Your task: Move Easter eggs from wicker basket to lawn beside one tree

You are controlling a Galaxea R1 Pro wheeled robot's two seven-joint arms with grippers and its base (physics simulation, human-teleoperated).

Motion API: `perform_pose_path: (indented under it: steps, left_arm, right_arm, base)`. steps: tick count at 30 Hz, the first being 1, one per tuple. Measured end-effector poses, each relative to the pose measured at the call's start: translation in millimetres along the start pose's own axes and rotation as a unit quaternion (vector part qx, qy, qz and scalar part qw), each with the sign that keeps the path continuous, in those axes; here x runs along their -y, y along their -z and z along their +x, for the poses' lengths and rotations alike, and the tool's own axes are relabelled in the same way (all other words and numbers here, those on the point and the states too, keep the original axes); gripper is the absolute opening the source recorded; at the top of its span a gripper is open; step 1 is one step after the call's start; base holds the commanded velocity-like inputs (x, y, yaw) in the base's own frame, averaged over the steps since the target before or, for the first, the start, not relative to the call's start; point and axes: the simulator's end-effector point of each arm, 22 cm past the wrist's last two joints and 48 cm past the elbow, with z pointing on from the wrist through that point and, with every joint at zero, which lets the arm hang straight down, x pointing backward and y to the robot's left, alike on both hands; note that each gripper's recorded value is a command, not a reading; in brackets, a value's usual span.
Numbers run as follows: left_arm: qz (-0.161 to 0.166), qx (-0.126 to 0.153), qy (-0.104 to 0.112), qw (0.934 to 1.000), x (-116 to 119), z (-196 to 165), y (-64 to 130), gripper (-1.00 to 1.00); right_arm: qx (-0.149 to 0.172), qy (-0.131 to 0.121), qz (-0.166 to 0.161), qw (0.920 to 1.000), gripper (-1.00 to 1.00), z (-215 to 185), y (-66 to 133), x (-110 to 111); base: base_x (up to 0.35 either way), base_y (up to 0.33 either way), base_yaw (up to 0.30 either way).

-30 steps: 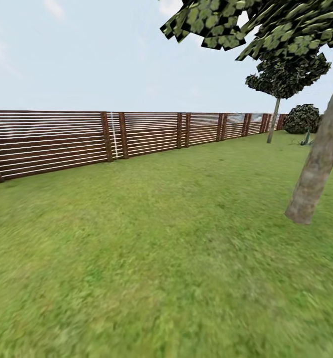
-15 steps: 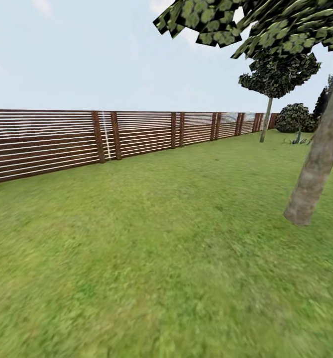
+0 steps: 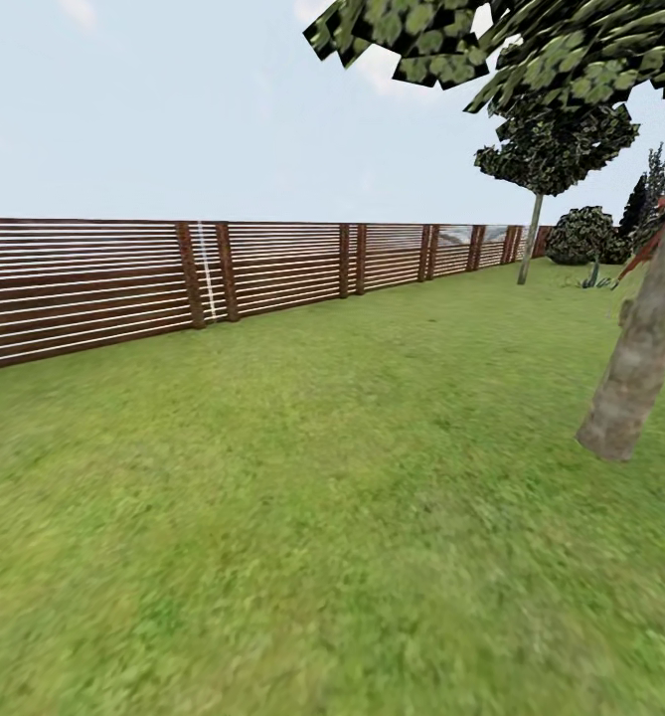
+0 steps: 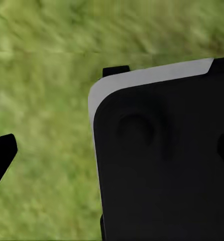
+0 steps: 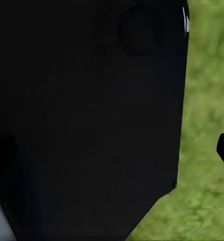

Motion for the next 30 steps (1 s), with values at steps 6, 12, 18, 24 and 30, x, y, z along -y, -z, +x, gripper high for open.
perform_pose_path:
  steps: [6, 12, 18, 24, 30]
  left_arm:
    - [0.000, 0.000, 0.000, 1.0000, 0.1, 0.6, 0.1, 1.00]
    - [0.000, 0.000, 0.000, 1.0000, -0.1, 0.2, 0.0, 1.00]
    - [0.000, 0.000, 0.000, 1.0000, -0.1, 0.6, 0.1, 1.00]
    - [0.000, 0.000, 0.000, 1.0000, 0.1, 0.6, 0.1, 1.00]
    - [0.000, 0.000, 0.000, 1.0000, 0.1, 0.7, 0.1, 1.00]
  right_arm:
    - [0.000, 0.000, 0.001, 1.0000, 1.00, 0.0, 0.0, 1.2]
    - [0.001, 0.000, 0.000, 1.0000, 1.00, -0.9, 0.0, 0.5]
    - [0.002, 0.000, 0.001, 1.0000, 1.00, -1.3, 0.0, 1.3]
    - [0.002, 0.000, 0.001, 1.0000, 1.00, -1.3, 0.0, 1.4]
    - [0.002, 0.002, 0.001, 1.0000, 1.00, -1.4, 0.0, 1.4]
  base:
    - [0.326, 0.095, -0.144]
    - [0.326, 0.095, -0.113]
    - [0.326, 0.095, -0.023]
    - [0.326, 0.095, -0.096]
    - [0.326, 0.095, -0.172]
